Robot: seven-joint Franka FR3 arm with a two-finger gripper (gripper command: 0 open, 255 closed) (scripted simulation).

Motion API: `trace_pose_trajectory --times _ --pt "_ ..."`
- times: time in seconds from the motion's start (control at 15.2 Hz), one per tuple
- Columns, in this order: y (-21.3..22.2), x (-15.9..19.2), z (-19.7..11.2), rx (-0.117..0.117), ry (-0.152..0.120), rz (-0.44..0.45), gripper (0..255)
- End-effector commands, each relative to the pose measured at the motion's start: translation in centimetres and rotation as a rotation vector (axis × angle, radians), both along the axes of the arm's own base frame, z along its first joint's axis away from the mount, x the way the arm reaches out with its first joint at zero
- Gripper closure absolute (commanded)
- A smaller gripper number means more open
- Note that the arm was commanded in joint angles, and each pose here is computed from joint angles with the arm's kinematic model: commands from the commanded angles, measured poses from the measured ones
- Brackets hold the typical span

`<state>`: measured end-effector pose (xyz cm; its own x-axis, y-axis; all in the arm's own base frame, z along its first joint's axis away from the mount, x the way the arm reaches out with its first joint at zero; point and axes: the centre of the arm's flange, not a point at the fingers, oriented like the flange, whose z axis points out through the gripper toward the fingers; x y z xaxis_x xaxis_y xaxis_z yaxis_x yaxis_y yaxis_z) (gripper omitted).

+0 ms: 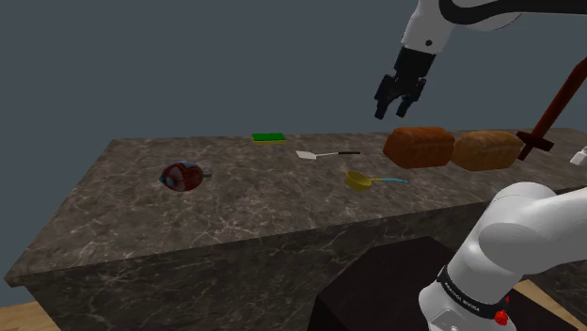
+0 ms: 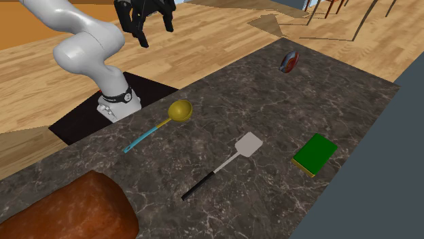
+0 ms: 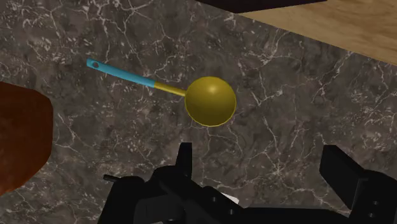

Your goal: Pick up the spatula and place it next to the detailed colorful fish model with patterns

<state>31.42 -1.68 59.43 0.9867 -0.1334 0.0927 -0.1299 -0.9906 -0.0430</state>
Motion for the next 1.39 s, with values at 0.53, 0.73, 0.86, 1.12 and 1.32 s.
trace_pose_trajectory --times 0.53,0.73,0.86,1.12,1.32 --pt "-6.6 6.2 -5.9 -0.035 0.036 0.359 0" --pt "-8.4 9.1 -8.1 -0.048 0.049 0.494 0" --pt "-9.5 11.1 -9.6 -0.057 0.058 0.584 0" --pt "-11.1 15.3 -12.7 -0.074 0.076 0.764 0" --pt "-11.8 18.6 -15.0 -0.087 0.089 0.898 0"
